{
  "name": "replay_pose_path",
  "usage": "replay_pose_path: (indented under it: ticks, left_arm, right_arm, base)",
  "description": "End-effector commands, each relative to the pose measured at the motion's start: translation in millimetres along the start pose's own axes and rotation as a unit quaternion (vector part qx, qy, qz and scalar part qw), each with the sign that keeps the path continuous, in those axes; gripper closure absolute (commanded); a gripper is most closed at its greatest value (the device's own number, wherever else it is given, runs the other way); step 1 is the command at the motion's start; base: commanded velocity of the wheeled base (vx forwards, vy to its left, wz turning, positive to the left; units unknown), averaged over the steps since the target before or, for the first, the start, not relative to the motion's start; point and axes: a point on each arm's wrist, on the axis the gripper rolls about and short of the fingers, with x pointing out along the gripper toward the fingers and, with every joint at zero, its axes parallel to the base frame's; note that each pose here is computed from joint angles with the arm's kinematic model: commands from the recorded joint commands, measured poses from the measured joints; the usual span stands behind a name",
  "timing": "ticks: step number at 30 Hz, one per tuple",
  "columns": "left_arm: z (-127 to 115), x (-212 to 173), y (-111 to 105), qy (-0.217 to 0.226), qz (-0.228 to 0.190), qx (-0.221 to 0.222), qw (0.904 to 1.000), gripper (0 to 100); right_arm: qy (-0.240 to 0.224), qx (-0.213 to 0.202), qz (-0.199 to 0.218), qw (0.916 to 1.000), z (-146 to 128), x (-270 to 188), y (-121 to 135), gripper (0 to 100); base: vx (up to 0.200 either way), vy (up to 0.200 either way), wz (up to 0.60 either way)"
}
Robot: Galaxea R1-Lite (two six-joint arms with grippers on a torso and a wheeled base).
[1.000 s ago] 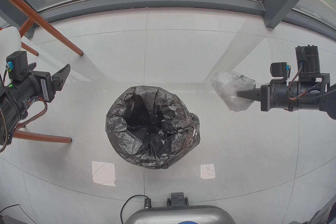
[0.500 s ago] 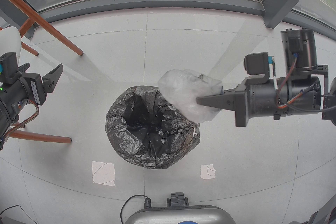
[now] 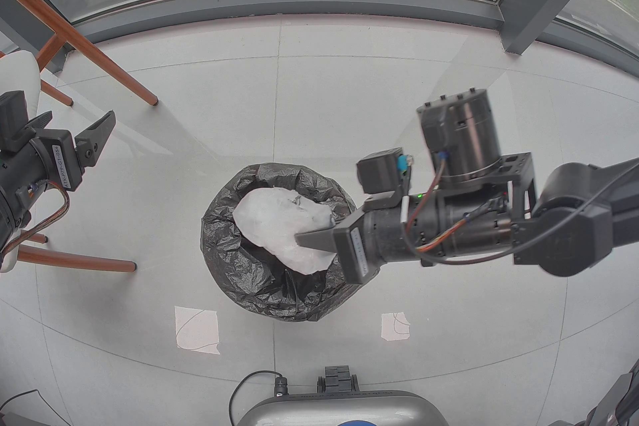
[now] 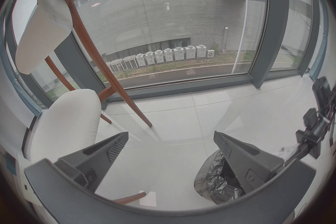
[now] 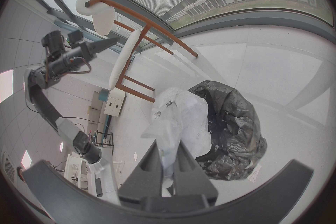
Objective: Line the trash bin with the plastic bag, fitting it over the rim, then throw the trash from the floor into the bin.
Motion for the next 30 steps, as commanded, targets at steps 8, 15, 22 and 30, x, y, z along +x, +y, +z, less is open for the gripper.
replay_pose_path:
  ticks: [8,15,22,30]
  left_arm:
    - [-4.0,-1.9,0.4,0.005,0.0,0.002,1.0,0]
    - [-12.0,-19.4,6.3,0.002,0.0,0.001,1.0,0]
    - [-56.9,-70.3,21.0,0.027,-0.004,0.011,0.9996,0]
    - [-118.7,-121.3,30.5,0.065,-0.065,0.004,0.9958,0]
  right_arm:
    - [-0.036,-0.002,-0.041,0.9985,7.5,10.3,-18.5,0]
    - [-0.112,0.027,-0.14,0.9834,18.0,-120.9,-43.6,0]
    - [-0.166,0.09,-0.333,0.9239,-55.8,-241.6,-52.9,0]
    - [-0.196,0.096,-0.4,0.8901,-191.8,-263.6,13.0,0]
  base:
    - [0.0,0.0,0.0]
    - [0.0,0.0,0.0]
    - [0.0,0.0,0.0]
    - [0.0,0.0,0.0]
